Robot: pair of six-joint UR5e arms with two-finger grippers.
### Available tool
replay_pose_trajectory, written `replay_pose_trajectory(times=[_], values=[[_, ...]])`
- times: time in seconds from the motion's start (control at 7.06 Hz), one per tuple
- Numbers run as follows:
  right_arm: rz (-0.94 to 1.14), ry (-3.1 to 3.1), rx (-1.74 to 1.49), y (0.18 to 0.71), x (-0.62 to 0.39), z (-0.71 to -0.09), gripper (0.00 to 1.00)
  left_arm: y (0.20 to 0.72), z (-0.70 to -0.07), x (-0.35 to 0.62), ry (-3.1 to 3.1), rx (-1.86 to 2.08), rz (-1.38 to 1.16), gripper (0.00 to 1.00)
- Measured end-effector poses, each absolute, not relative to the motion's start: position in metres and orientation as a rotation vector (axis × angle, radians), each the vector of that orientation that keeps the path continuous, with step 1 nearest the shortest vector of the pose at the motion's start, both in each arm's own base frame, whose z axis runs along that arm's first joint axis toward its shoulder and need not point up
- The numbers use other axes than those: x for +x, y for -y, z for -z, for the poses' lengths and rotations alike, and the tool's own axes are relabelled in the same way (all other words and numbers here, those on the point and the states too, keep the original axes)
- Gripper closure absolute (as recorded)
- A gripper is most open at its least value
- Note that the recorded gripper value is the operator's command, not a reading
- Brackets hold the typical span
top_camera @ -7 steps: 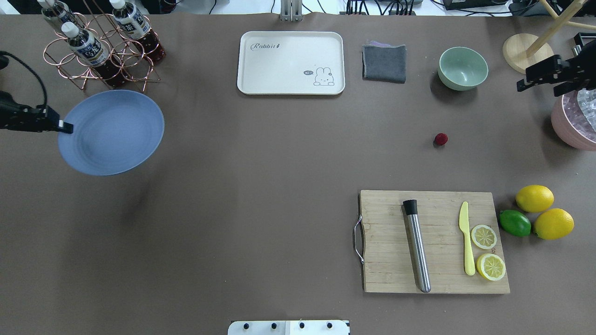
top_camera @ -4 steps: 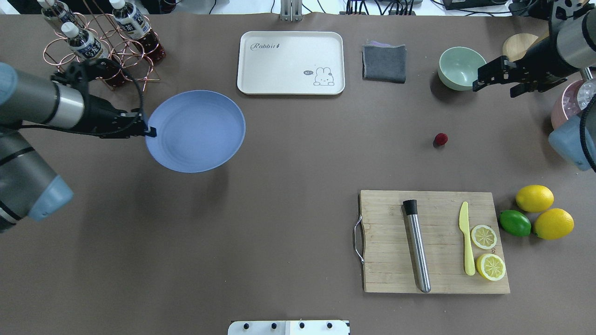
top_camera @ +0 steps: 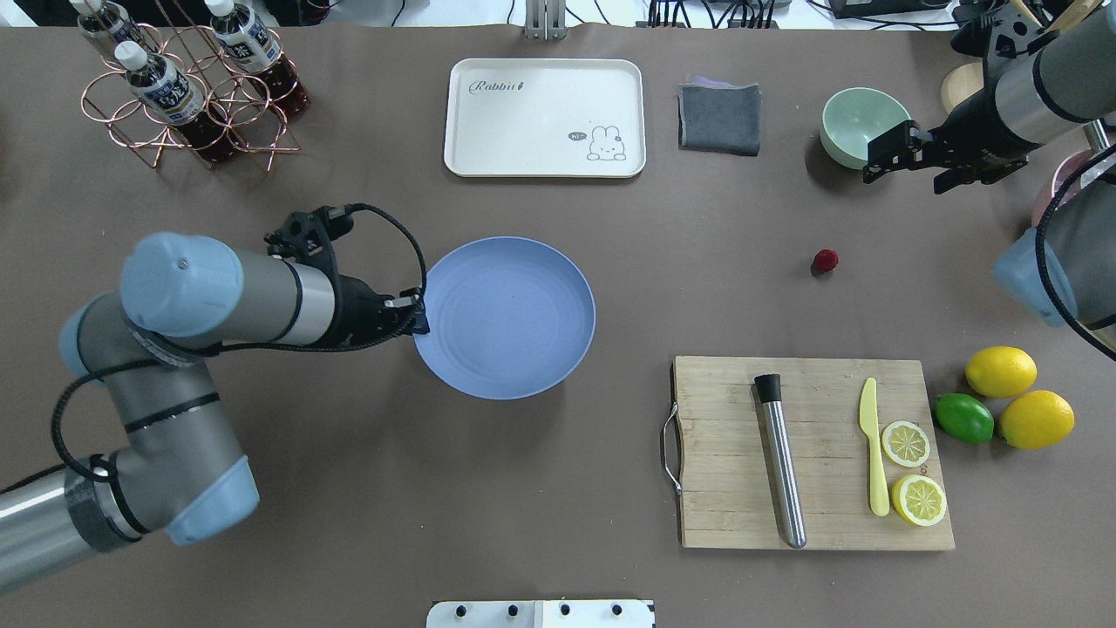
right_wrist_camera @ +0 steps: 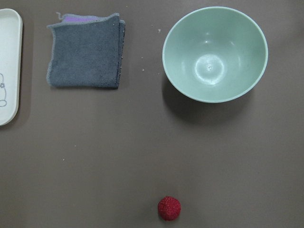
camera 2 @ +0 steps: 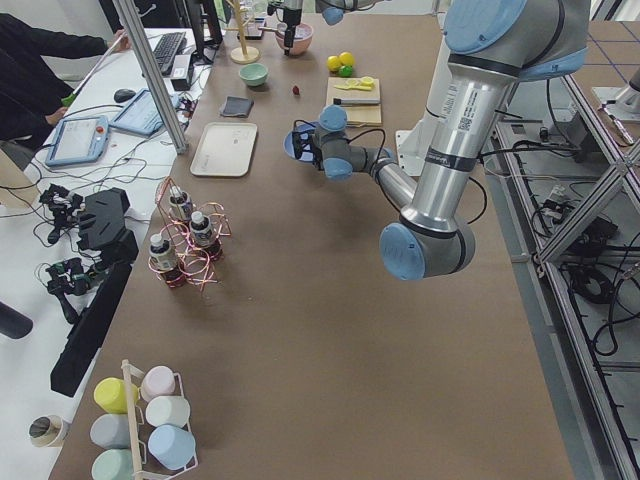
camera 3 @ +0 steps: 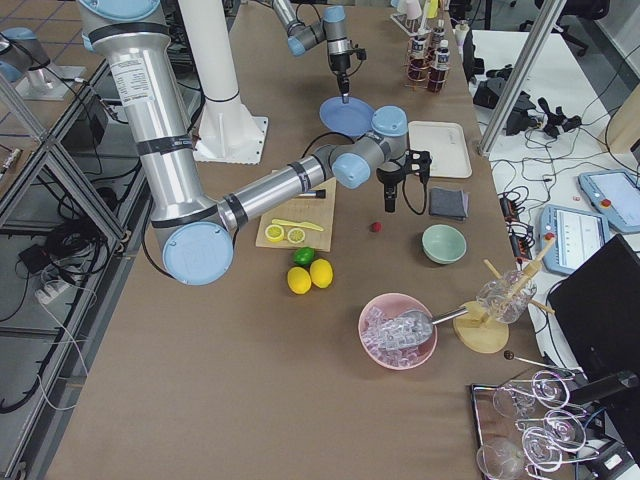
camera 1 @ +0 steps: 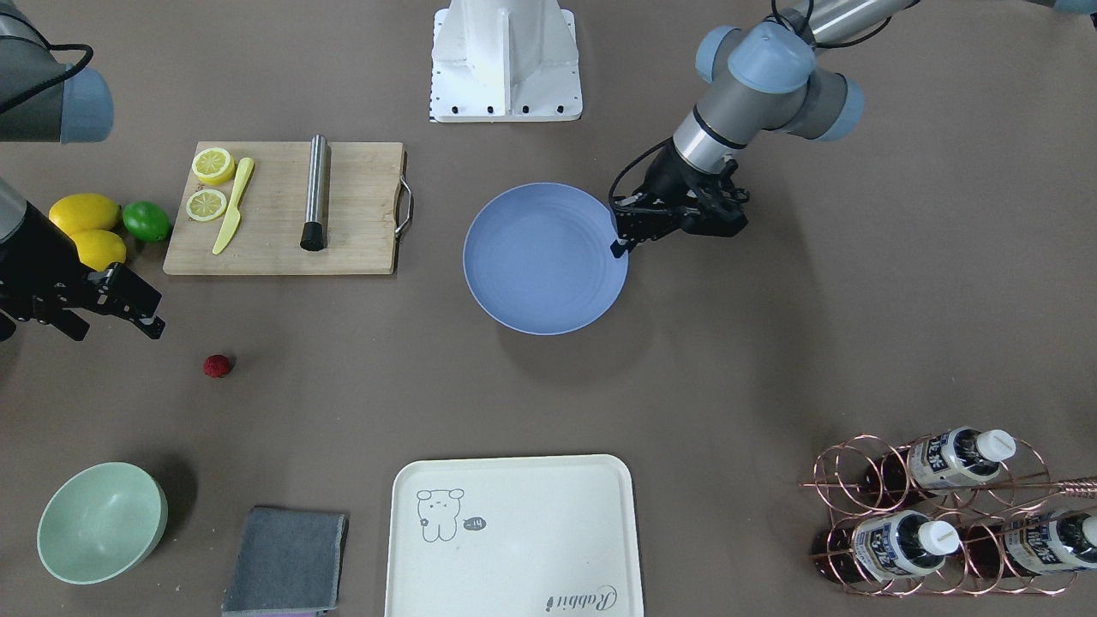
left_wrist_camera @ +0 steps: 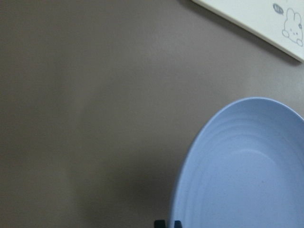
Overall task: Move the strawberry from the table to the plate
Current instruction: 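Push the blue plate toward center with left gripper while right arm reaches out, then lower the right gripper onto the red strawberry and close on it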
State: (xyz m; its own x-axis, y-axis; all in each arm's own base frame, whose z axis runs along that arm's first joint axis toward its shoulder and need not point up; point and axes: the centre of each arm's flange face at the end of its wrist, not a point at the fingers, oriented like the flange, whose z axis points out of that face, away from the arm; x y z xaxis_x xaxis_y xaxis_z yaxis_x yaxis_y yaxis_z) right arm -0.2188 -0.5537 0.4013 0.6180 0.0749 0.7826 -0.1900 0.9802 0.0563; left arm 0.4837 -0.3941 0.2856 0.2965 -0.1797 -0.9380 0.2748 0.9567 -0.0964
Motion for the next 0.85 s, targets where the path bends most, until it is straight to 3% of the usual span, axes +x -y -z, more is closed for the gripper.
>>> replay_pose_trajectory(times=[0.42, 0.85], values=[[-0.151, 0.875, 0.113, 0.551, -0.232, -0.414, 0.0, 0.335, -0.264, 0.553, -1.216, 0.122, 0.323, 1.0], [-0.132, 0.83, 0.091, 0.543, -0.268, -0.429, 0.0, 0.334, -0.263, 0.559, -1.213, 0.135, 0.332, 1.0]])
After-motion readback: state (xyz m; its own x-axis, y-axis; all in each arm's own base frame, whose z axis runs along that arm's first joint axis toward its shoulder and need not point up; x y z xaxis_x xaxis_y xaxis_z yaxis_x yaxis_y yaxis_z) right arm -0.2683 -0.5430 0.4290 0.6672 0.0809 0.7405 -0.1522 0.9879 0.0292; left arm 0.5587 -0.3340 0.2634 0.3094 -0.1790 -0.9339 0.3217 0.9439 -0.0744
